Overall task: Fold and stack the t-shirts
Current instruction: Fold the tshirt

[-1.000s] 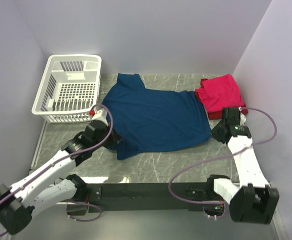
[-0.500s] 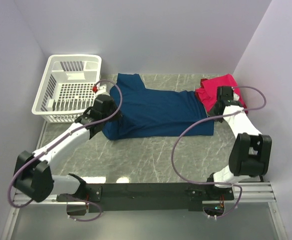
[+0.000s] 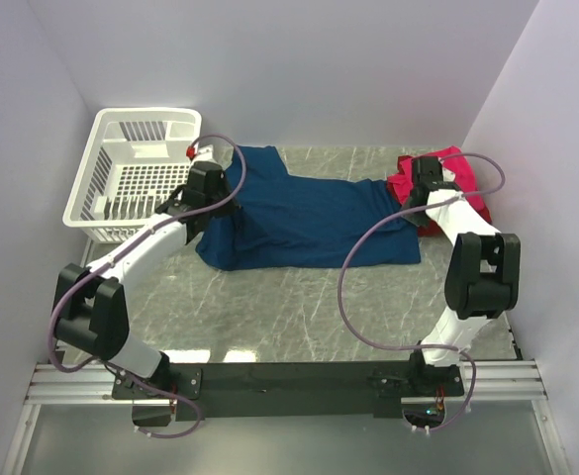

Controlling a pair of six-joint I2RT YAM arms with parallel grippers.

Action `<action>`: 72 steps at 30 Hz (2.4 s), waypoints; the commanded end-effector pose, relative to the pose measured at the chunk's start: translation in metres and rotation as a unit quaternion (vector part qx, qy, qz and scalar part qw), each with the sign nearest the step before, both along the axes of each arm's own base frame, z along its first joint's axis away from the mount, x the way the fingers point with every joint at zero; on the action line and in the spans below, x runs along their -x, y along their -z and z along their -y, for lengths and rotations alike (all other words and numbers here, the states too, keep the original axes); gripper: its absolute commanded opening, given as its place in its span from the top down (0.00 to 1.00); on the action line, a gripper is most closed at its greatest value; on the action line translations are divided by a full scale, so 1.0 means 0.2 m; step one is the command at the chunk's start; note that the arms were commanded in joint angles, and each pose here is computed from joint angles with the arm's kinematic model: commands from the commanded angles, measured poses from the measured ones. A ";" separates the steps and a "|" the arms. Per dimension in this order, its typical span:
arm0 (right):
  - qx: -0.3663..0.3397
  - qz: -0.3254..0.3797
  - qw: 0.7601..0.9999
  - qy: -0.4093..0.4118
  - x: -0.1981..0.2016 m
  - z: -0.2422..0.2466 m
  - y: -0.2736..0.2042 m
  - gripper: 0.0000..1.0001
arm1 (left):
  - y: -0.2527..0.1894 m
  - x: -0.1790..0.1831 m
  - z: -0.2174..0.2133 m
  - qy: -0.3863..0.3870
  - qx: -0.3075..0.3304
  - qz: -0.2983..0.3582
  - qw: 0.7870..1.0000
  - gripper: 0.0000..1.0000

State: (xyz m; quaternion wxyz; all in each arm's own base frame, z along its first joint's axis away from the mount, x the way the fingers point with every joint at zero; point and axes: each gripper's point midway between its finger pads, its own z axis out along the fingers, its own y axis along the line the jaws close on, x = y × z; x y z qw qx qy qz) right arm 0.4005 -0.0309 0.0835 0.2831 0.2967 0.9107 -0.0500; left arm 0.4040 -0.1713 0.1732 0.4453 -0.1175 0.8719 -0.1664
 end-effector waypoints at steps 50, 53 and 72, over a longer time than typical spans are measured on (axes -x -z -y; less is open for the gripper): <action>0.084 -0.012 0.996 -0.013 -0.15 -0.04 -0.03 1.00 | -0.09 -0.09 -0.30 -0.064 0.002 0.019 0.998 0.99; 0.083 -0.015 0.996 -0.014 -0.15 -0.05 -0.03 1.00 | -0.08 -0.10 -0.29 -0.063 0.003 0.018 0.998 1.00; 0.035 0.096 0.984 -0.144 -0.21 -0.31 -0.41 0.52 | -0.32 -0.17 -0.13 0.001 0.039 0.083 0.996 0.20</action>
